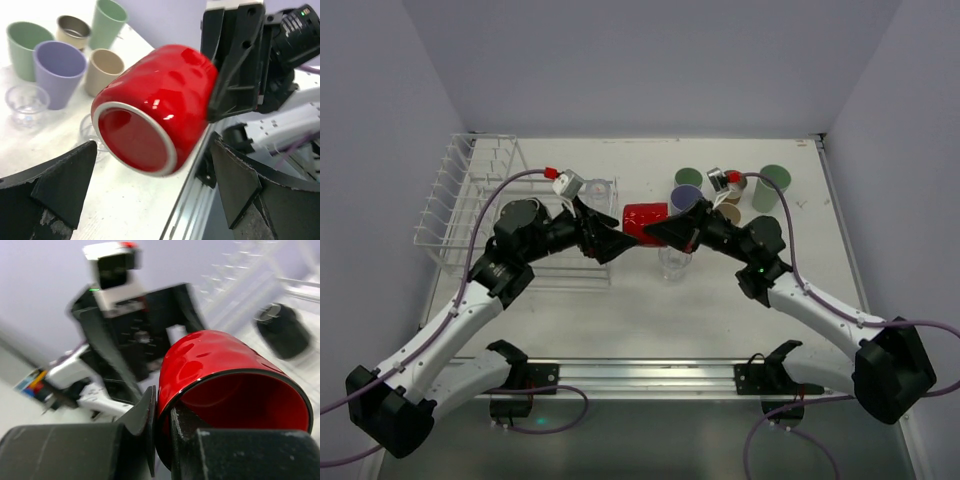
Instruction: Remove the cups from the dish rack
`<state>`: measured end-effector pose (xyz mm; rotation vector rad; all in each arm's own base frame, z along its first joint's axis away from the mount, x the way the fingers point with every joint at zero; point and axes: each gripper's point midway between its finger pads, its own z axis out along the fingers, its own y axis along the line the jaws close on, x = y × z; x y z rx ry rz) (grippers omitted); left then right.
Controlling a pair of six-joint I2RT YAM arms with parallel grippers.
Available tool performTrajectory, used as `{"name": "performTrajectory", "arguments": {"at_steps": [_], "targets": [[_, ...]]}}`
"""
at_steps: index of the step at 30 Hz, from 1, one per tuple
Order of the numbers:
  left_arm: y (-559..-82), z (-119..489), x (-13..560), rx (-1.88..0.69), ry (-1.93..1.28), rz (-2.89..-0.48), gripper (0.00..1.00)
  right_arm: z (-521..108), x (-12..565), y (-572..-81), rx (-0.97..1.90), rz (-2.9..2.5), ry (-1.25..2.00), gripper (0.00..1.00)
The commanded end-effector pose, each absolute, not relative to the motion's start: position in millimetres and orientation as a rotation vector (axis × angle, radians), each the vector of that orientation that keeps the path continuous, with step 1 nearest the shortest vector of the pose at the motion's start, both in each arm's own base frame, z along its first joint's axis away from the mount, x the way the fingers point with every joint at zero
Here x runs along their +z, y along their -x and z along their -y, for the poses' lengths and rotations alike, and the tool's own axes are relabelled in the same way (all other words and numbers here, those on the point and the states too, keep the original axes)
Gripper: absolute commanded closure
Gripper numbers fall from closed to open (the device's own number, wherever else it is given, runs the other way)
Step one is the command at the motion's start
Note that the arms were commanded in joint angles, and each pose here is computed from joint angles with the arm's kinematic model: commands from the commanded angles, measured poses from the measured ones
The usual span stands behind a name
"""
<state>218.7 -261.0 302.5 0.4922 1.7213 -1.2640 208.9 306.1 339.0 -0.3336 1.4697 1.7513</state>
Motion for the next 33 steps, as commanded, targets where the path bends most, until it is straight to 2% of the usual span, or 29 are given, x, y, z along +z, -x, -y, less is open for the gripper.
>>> {"name": "performTrajectory", "arguments": {"at_steps": [1, 7, 16, 19, 33], "targets": [[-231, 239, 325, -1.046, -0.496, -1.668, 0.0, -287, 325, -245, 1.494, -1.559, 0.2, 1.0], [-250, 203, 316, -0.766, -0.423, -1.728, 0.0, -243, 300, -266, 1.137, -1.711, 0.147, 1.0], [-266, 166, 271, -0.492, -0.365, -1.838, 0.0, -123, 233, -295, 0.436, -1.977, -0.127, 1.0], [-272, 155, 265, -0.417, -0.325, -1.85, 0.0, -114, 213, -294, 0.357, -2.049, -0.143, 1.0], [-286, 115, 243, -0.18, -0.154, -1.93, 0.0, -137, 136, -311, 0.321, -2.293, -0.078, 0.98]]}}
